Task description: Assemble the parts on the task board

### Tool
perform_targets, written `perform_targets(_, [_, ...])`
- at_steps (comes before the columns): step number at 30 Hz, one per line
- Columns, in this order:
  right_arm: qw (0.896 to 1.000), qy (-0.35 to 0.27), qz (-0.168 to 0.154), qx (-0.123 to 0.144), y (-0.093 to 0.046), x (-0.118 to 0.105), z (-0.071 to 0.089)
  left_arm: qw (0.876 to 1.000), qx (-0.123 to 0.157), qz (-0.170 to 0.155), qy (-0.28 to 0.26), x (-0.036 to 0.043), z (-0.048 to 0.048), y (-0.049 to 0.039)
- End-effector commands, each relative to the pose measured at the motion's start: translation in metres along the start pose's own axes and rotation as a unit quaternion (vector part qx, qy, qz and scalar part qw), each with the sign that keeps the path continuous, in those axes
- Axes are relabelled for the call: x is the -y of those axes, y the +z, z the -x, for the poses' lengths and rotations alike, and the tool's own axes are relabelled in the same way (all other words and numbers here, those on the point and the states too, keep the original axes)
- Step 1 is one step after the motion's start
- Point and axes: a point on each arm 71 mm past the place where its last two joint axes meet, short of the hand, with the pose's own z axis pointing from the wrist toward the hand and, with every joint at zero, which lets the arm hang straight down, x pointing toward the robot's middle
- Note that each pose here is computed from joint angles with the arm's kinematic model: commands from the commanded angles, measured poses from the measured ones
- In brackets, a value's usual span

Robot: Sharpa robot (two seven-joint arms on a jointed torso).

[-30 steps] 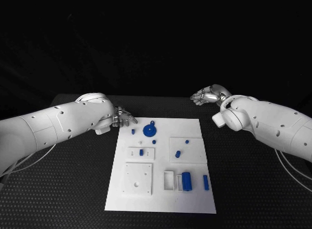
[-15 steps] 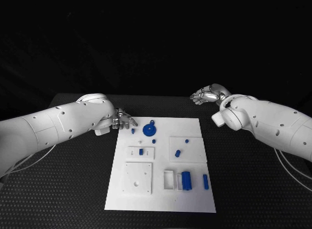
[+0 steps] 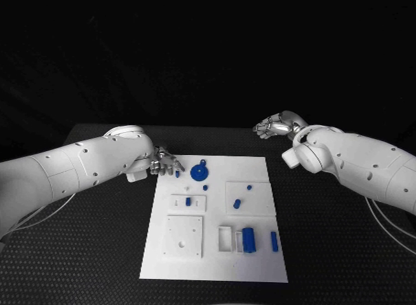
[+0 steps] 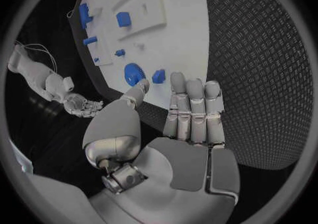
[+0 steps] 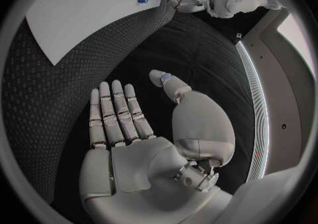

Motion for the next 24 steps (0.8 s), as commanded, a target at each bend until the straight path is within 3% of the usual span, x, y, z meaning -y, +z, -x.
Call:
perform_targets(1, [1.0,0.0,0.003,-0.004,0.0003,-0.0007,-0.0011,1.0,-0.013,-0.004,0.001,0.0021,-0.0024,-0.0003])
perform_targets(24, [1.0,0.0,0.005,-0.001,0.0012,-0.0013,-0.0015,0.999,-0.023,-0.008,-0.021,0.0018,-0.003,0.0002])
